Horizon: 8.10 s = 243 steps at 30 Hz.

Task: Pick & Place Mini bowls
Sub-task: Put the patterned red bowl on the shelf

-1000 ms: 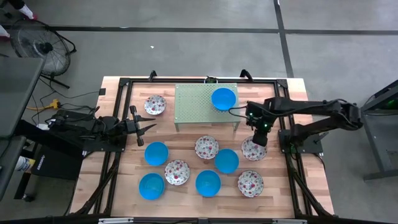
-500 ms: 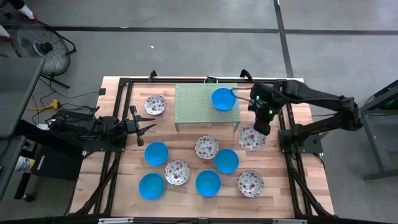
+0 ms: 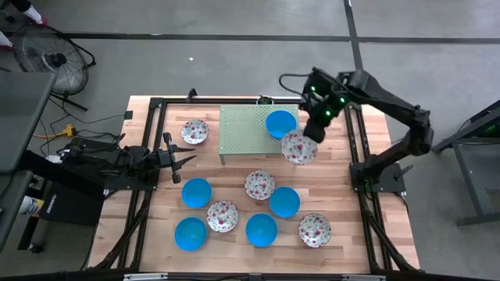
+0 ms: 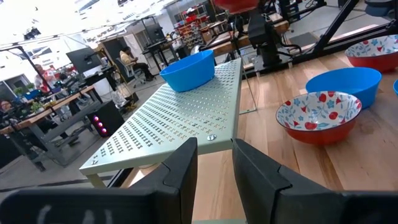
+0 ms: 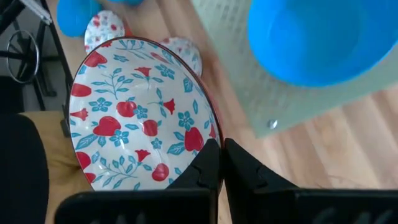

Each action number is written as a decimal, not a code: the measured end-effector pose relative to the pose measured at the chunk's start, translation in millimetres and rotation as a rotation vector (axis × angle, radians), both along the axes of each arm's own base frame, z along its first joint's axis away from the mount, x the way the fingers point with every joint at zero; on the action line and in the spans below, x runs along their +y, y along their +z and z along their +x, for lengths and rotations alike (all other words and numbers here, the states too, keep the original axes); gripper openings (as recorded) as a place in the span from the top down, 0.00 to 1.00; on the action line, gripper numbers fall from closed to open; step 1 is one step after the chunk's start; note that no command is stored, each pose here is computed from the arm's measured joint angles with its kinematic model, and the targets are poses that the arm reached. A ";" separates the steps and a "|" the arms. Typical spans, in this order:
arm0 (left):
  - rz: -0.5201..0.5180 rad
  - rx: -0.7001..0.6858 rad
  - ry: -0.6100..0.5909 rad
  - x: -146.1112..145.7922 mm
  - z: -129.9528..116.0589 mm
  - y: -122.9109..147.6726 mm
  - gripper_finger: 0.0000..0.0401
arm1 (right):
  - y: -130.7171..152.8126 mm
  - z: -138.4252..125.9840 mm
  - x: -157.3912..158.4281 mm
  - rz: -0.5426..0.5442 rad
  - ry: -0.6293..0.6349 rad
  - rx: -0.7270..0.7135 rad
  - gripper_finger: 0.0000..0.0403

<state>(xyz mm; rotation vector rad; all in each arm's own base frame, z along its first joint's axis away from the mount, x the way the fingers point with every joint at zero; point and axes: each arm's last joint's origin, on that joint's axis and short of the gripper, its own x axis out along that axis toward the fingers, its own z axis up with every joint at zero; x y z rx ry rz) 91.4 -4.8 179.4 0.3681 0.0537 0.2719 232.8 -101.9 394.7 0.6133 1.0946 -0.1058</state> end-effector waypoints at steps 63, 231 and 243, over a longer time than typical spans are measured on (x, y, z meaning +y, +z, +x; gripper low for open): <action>0.000 0.000 0.000 0.0 0.0 -0.1 0.76 | -1.2 85.3 -67.9 -0.087 0.037 -0.240 1.00; -0.200 -0.140 0.618 95.2 202.5 126.4 0.76 | 20.7 131.2 -33.5 -0.875 0.163 -0.325 1.00; -0.212 -0.114 0.594 95.3 203.0 124.0 0.95 | 20.6 134.0 -24.9 -0.928 0.161 -0.291 1.00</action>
